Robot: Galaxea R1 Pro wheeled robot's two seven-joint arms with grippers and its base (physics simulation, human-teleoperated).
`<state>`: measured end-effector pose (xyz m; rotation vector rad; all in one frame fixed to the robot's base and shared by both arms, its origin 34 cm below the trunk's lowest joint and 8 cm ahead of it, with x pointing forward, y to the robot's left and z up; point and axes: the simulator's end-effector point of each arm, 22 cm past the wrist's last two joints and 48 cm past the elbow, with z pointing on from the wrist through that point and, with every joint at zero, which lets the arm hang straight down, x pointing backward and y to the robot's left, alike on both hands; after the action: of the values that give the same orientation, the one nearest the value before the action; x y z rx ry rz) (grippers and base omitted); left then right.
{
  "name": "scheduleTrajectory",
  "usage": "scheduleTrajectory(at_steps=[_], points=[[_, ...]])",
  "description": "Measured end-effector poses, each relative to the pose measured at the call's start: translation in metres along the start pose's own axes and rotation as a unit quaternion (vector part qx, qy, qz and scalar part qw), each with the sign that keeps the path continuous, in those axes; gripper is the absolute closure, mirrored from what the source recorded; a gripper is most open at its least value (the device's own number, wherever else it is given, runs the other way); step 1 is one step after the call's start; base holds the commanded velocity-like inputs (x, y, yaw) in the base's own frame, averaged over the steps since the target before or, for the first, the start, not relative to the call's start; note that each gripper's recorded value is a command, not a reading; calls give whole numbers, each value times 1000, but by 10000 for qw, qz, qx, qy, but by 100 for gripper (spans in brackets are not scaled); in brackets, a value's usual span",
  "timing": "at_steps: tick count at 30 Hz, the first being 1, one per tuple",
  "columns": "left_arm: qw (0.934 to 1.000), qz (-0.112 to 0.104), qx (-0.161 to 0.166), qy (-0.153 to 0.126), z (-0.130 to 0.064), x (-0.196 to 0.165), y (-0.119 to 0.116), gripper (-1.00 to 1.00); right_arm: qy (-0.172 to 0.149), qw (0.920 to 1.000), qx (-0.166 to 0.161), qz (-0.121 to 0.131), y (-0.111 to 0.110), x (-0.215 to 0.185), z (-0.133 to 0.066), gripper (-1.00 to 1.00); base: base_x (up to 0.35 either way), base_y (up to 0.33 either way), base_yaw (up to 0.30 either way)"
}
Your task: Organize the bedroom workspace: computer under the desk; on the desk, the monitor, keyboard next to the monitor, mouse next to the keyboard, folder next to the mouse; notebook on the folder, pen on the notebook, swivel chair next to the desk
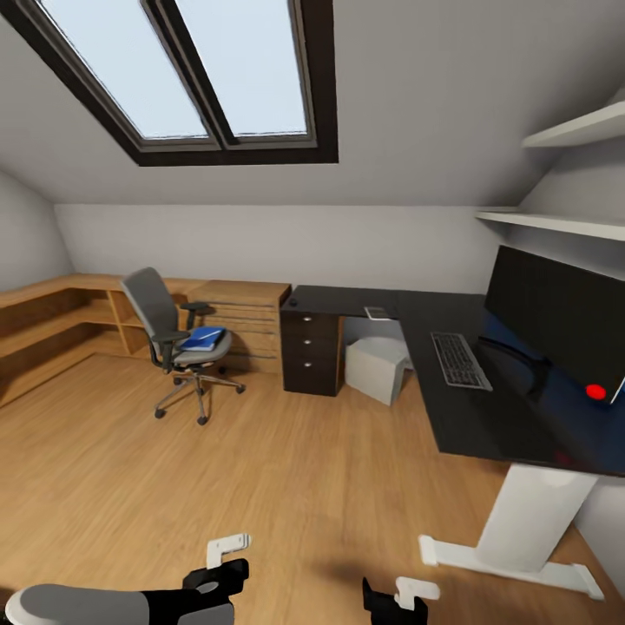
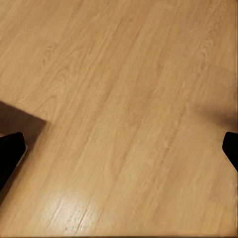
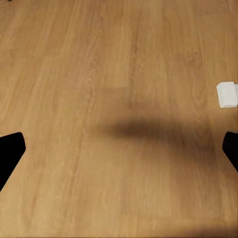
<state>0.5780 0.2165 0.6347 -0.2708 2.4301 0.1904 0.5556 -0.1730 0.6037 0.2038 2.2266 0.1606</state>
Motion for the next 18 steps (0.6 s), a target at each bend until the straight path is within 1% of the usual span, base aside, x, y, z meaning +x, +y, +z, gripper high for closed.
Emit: scheduleTrajectory(at_steps=[3,11,18], points=[[10000,0,74,25,-4,2,-9,-100,10,10000,-3,5,1,0,-1,-100,15,12,33],[10000,-16,57,37,-13,-6,-7,-100,21,10000,4,4,2,-9,-9,-100,11,1,4],[10000,-22,45,32,-20,-12,-5,-100,25,10000,2,6,5,-16,-16,-100,110,0,0]])
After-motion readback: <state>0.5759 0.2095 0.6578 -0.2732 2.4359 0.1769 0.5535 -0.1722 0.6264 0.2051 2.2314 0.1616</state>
